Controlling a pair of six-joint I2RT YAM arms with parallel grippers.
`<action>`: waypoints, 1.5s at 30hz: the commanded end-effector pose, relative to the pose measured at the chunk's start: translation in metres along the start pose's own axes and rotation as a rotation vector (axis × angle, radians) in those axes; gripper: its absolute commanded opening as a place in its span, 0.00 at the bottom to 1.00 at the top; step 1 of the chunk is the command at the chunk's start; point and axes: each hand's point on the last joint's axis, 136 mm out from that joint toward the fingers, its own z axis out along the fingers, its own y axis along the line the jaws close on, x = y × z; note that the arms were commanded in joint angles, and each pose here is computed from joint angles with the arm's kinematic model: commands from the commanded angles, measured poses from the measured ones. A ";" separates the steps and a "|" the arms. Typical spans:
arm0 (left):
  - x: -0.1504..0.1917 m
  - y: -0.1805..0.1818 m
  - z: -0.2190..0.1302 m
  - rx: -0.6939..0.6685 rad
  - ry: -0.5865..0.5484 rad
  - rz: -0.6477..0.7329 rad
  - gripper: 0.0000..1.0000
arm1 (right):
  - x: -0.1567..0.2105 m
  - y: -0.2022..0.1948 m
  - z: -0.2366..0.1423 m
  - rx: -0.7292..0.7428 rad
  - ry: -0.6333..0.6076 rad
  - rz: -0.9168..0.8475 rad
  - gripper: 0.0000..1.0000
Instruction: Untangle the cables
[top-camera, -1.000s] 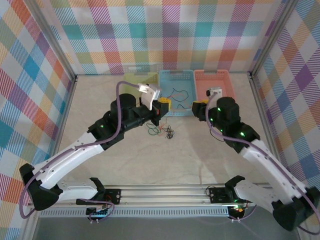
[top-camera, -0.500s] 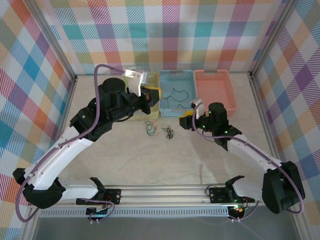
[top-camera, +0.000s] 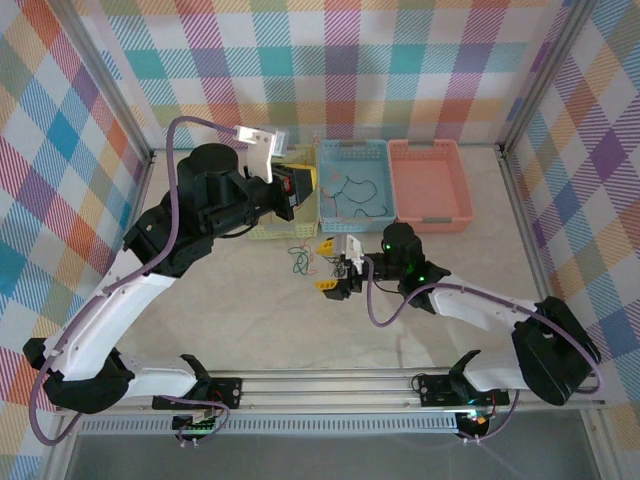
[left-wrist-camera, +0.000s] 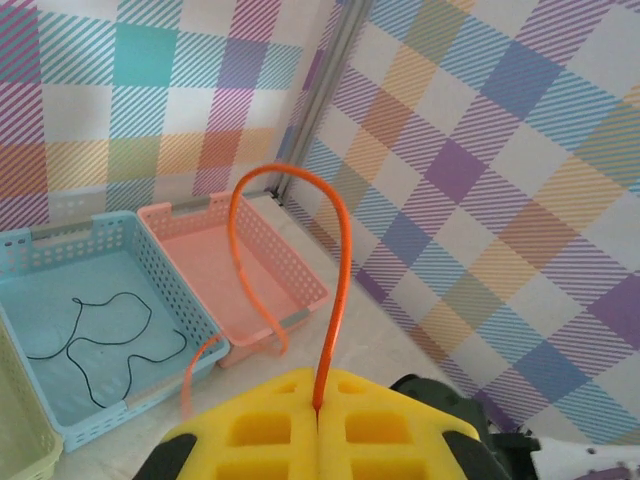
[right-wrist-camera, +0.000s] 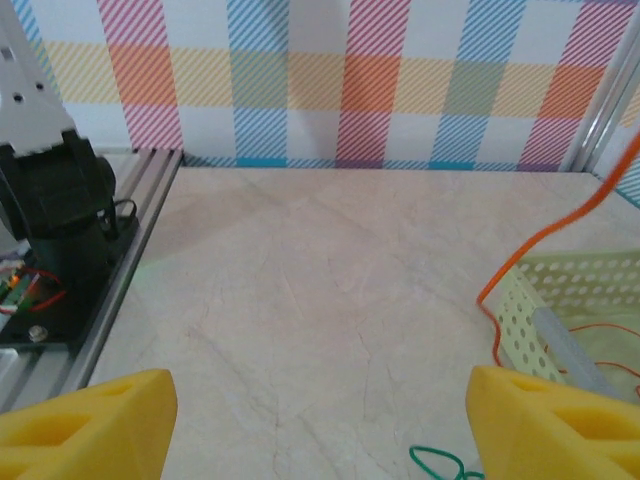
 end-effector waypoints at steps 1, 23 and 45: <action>-0.009 -0.003 -0.006 0.006 -0.005 -0.018 0.00 | -0.020 -0.012 0.011 0.030 -0.053 -0.152 0.76; -0.070 -0.041 -0.038 0.105 -0.073 -0.011 0.00 | 0.034 -0.040 0.092 -0.038 0.014 -0.035 0.45; -0.118 -0.035 -0.073 0.011 -0.234 0.054 0.00 | 0.079 -0.066 0.095 0.046 0.217 0.161 0.32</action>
